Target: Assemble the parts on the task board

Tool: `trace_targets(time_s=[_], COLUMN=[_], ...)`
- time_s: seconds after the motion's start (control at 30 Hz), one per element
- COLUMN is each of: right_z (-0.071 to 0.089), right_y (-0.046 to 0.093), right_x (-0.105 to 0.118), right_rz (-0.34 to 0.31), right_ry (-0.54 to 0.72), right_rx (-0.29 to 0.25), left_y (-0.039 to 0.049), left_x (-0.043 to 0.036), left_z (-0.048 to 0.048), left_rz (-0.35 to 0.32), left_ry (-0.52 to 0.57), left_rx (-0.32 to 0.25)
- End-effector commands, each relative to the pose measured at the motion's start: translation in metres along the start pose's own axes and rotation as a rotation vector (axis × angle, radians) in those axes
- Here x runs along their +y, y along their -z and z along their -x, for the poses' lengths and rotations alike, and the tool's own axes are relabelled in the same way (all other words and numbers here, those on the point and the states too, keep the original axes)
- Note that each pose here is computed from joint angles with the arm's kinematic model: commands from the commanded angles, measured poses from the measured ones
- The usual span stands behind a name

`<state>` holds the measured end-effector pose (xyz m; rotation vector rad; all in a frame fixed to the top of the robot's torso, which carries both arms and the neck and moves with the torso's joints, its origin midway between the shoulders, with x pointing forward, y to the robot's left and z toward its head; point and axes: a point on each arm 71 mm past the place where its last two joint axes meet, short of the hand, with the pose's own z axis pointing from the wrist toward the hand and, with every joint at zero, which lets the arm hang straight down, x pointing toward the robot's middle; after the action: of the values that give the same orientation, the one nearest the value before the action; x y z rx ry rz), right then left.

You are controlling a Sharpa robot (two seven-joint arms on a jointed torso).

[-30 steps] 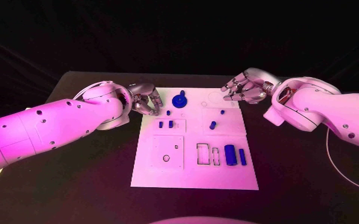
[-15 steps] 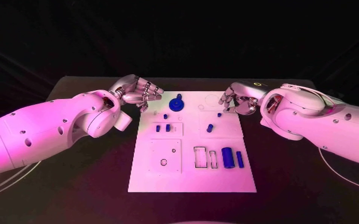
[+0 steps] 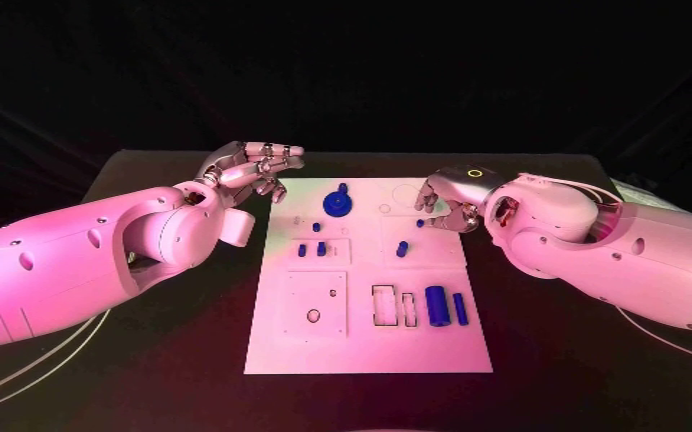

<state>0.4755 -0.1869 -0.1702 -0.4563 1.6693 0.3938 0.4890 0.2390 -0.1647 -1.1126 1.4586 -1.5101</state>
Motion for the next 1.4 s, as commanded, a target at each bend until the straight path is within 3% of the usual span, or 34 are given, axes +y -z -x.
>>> trace_targets(time_s=[0.03,1.1,1.4], right_z=[-0.004,-0.025,-0.025], right_y=[-0.002,-0.014,-0.016], right_x=[0.000,0.008,0.008], right_rz=[-0.011,-0.008,-0.023], right_ry=[0.056,0.061,0.078], right_rx=[0.028,0.119,0.098], left_y=[0.0004,0.0026,0.0028], left_x=[-0.0017,-0.0014,-0.0013], left_z=[-0.0007,-0.0033,-0.0038], left_rz=[-0.020,-0.005,-0.003], left_ry=[0.055,0.059,0.059], left_rx=[-0.011,-0.003,-0.001])
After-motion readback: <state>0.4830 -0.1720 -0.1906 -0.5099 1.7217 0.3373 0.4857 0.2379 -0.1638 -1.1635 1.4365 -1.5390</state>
